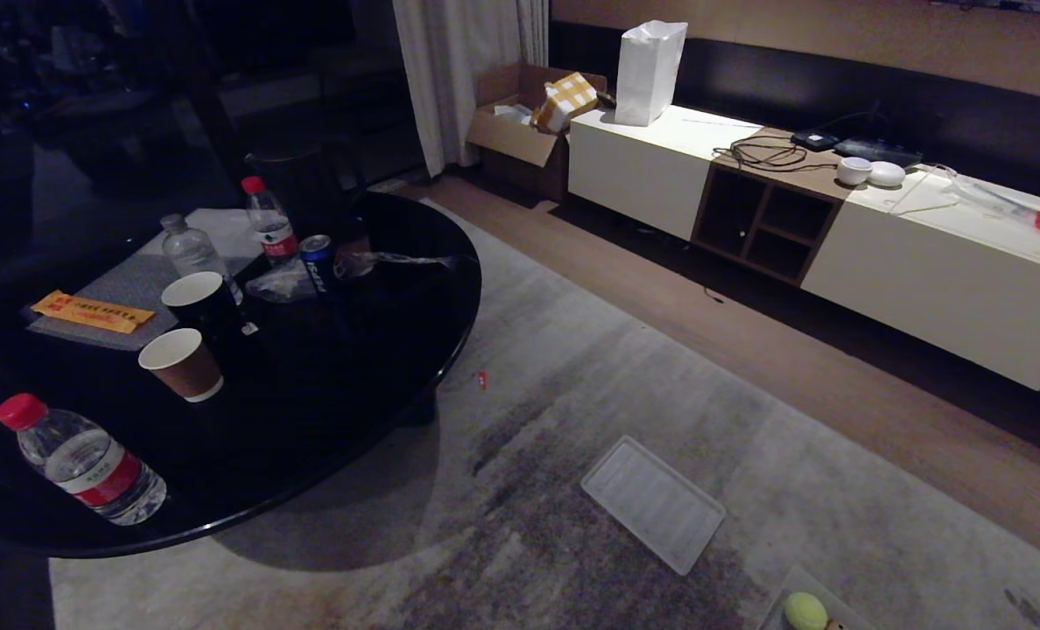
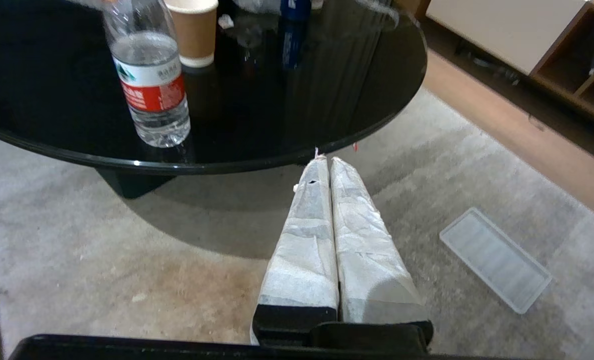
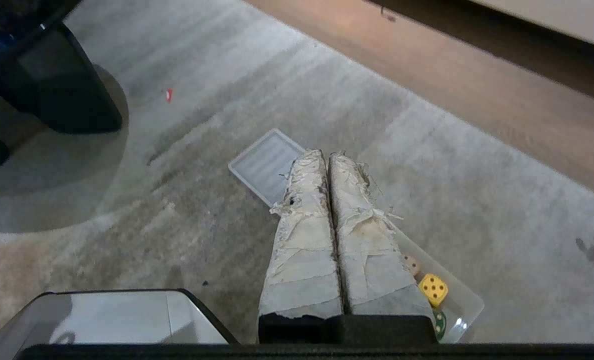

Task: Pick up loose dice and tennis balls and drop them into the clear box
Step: Close the lid

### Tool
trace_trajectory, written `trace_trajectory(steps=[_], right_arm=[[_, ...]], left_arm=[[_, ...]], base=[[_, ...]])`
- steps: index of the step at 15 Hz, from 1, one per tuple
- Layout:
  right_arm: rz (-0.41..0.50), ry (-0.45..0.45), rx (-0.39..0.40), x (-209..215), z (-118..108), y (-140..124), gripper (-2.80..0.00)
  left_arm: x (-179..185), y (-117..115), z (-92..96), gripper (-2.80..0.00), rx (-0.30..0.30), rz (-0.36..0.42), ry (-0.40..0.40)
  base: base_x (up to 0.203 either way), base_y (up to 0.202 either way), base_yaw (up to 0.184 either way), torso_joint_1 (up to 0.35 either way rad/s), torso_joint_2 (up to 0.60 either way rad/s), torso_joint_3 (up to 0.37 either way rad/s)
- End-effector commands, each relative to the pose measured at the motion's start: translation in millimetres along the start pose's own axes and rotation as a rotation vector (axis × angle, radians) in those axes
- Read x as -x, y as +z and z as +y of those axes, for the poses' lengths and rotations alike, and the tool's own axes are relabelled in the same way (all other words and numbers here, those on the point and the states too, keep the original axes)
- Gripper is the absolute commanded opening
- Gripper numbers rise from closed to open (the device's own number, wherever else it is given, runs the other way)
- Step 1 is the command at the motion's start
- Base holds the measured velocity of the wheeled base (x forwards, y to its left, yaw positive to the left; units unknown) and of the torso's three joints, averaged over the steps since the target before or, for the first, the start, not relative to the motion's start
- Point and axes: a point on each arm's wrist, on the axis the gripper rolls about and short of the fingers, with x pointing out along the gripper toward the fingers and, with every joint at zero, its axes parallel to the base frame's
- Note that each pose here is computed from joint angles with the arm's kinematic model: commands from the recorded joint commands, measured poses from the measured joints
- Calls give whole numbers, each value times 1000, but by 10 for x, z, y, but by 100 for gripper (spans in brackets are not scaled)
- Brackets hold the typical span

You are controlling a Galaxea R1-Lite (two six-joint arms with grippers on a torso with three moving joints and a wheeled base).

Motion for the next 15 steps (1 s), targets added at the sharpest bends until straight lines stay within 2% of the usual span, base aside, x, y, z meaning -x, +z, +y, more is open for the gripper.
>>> trace_trajectory(steps=[1,15], right_arm=[[2,1,0,-1,0,-1,-280],[2,0,0,-1,0,-1,-280]], left_arm=[[-2,-3,0,-280,1,2,1],[-2,-3,0,-280,1,2,1]], base=[[0,0,0,0,4,-199],[0,0,0,1,1,-199]])
